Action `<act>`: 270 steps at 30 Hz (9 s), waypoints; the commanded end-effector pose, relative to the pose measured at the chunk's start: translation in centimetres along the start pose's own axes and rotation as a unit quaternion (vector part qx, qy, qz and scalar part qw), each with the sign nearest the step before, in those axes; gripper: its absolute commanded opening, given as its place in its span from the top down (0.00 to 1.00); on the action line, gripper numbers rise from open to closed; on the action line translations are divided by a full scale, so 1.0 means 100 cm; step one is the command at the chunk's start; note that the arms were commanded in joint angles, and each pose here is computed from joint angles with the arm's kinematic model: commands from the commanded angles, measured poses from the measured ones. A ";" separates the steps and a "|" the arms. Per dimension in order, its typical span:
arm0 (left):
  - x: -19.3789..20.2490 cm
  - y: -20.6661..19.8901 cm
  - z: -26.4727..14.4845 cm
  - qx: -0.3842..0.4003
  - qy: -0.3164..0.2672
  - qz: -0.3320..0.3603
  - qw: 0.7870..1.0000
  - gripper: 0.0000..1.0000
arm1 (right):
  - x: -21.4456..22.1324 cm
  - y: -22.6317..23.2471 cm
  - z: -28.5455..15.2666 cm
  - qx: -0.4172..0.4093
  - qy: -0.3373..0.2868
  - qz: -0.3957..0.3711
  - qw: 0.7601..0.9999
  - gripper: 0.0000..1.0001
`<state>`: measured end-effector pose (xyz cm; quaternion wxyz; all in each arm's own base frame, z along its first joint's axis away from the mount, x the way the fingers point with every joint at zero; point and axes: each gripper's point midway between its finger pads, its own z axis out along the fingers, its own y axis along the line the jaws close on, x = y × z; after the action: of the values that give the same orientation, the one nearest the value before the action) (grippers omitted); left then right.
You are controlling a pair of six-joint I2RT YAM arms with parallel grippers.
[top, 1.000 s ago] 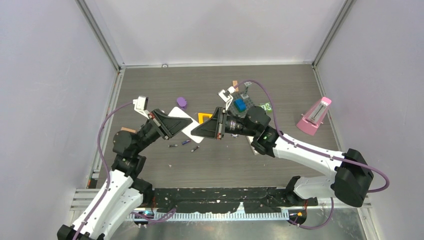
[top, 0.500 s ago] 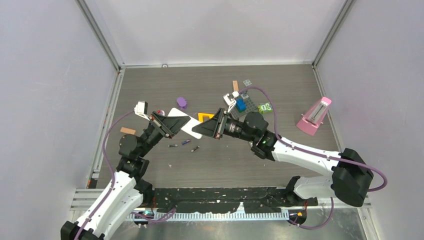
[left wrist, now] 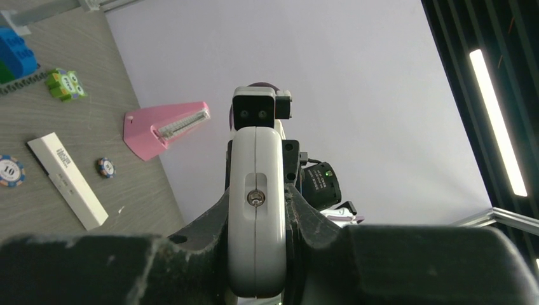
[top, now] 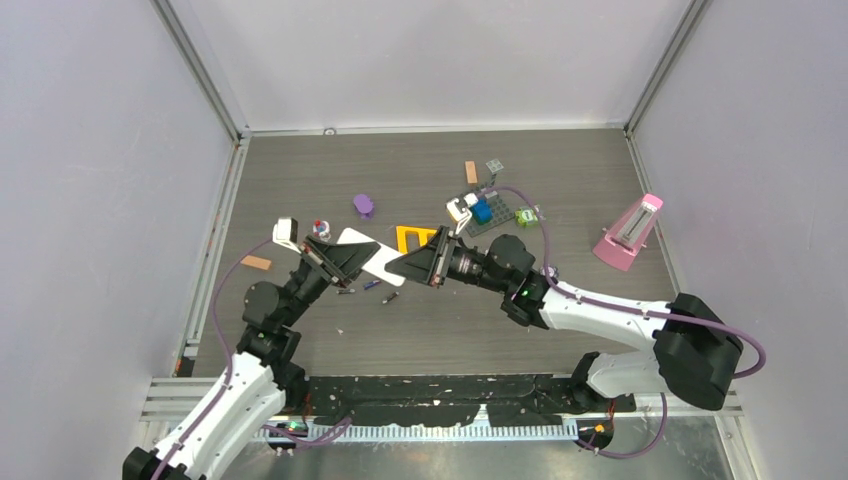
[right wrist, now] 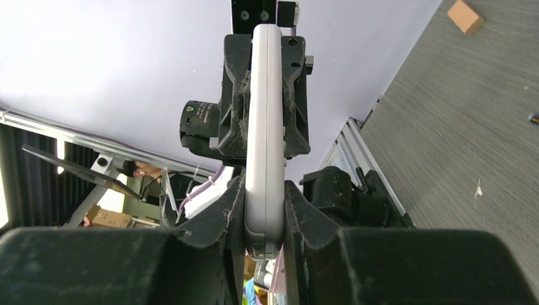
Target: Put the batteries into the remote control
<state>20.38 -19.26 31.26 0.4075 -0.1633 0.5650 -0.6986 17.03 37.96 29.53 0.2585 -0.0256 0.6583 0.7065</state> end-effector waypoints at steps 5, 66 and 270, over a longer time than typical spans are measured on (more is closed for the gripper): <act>-0.052 -0.017 -0.017 0.026 -0.156 0.010 0.987 1.00 | -0.009 0.000 -0.009 -0.027 -0.036 0.002 0.999 0.95; -0.030 -0.003 0.008 -0.034 -0.069 0.006 0.997 1.00 | -0.013 -0.034 0.017 0.083 -0.010 0.016 0.996 0.70; 0.039 -0.061 -0.007 0.097 0.166 0.272 0.943 1.00 | 0.046 0.040 0.007 -0.074 0.081 -0.198 0.974 0.68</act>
<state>14.62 -21.90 35.03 0.4543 0.1410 0.5901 -0.6523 11.29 40.37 31.90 0.3408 -0.2428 0.5976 0.6840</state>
